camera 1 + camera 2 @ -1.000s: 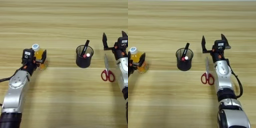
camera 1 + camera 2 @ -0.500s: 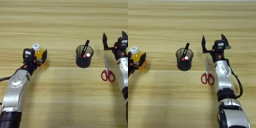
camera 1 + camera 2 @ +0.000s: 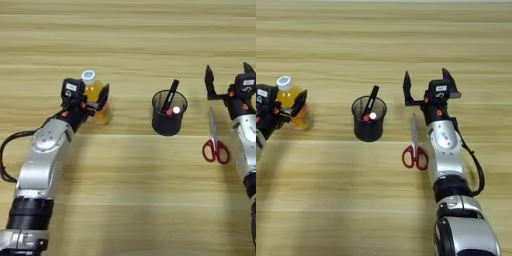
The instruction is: Move the objects on the table
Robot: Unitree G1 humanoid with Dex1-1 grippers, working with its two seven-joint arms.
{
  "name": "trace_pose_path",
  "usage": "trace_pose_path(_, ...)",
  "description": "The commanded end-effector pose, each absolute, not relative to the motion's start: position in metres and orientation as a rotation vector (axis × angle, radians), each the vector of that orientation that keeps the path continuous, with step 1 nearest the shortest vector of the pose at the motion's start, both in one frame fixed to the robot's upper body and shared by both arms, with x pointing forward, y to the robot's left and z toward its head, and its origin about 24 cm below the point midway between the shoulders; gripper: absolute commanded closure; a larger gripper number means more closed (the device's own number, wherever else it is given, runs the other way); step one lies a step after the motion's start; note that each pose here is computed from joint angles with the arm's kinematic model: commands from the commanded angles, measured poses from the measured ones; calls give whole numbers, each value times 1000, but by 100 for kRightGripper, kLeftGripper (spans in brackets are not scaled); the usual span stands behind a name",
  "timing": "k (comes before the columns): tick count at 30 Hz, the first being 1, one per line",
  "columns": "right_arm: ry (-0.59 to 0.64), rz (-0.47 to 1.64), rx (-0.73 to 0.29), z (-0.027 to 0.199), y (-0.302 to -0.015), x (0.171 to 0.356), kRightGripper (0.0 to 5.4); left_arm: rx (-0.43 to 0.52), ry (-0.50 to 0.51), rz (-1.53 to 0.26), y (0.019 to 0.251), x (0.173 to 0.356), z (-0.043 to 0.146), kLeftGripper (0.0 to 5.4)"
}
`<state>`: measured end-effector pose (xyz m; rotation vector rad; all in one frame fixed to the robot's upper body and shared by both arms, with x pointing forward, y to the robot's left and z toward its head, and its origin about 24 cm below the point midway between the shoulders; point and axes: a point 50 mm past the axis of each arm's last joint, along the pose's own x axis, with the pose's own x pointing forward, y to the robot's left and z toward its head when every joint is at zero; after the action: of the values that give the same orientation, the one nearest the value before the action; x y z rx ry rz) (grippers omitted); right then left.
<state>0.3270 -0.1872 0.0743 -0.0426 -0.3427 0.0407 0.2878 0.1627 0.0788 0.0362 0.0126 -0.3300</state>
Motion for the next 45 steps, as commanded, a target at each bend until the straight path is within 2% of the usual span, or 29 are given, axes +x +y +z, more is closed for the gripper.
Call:
trace_pose_path(1, -360, 47, -46, 77, -183, 327, 0, 61, -36, -385, 150, 296, 91, 188)
trace_pose_path(9, -364, 47, -43, 78, -179, 326, 0, 106, -12, -475, 132, 303, 84, 188)
trace_pose_path(23, -365, 46, -43, 78, -178, 325, 0, 100, -11, -567, 100, 306, 79, 191)
trace_pose_path(30, -365, 46, -43, 78, -178, 325, 0, 94, -1, -565, 98, 309, 74, 191)
trace_pose_path(45, -366, 46, -42, 79, -178, 325, 0, 84, 48, -514, 109, 311, 58, 191)
